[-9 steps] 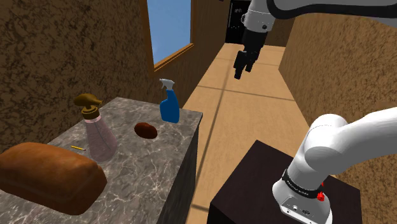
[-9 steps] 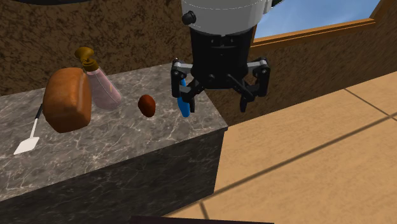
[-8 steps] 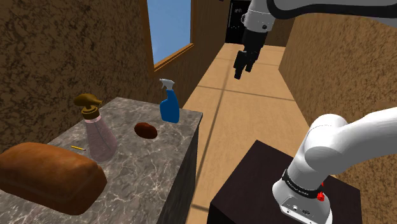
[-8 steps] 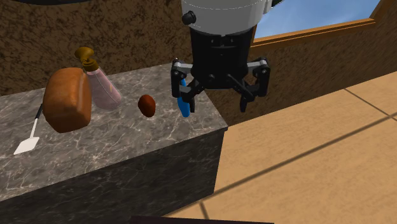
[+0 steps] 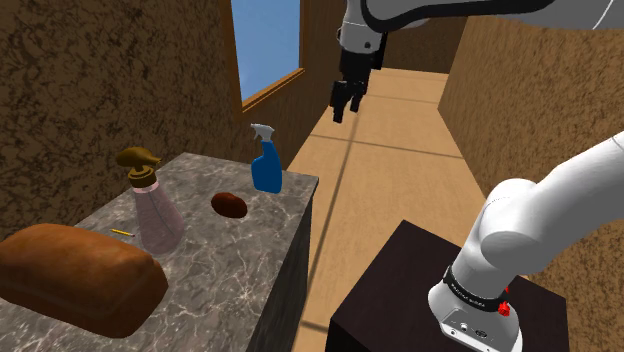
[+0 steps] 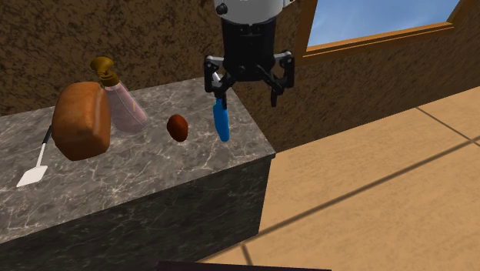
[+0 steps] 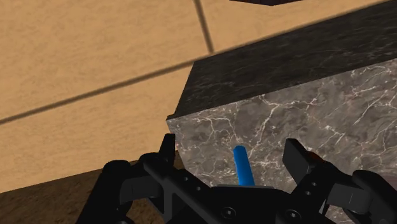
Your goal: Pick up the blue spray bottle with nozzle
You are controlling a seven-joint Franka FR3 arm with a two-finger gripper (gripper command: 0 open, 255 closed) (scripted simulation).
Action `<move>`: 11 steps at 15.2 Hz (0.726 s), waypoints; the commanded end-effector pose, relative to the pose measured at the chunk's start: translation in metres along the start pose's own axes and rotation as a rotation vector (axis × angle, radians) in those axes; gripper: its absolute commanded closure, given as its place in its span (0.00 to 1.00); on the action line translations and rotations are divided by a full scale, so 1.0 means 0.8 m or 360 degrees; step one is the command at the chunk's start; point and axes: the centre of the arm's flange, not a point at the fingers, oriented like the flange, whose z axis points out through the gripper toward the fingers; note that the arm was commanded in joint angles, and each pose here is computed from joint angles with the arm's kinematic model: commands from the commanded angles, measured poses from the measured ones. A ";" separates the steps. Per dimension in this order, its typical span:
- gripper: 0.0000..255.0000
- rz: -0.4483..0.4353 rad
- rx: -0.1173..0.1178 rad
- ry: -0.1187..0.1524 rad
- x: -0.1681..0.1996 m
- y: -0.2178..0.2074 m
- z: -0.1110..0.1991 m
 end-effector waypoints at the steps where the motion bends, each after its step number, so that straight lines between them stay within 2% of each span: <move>1: 0.00 -0.0039 0.0009 -0.0015 0.031 -0.007 0.009; 11: 0.00 -0.0229 0.0055 -0.0090 0.191 -0.051 0.057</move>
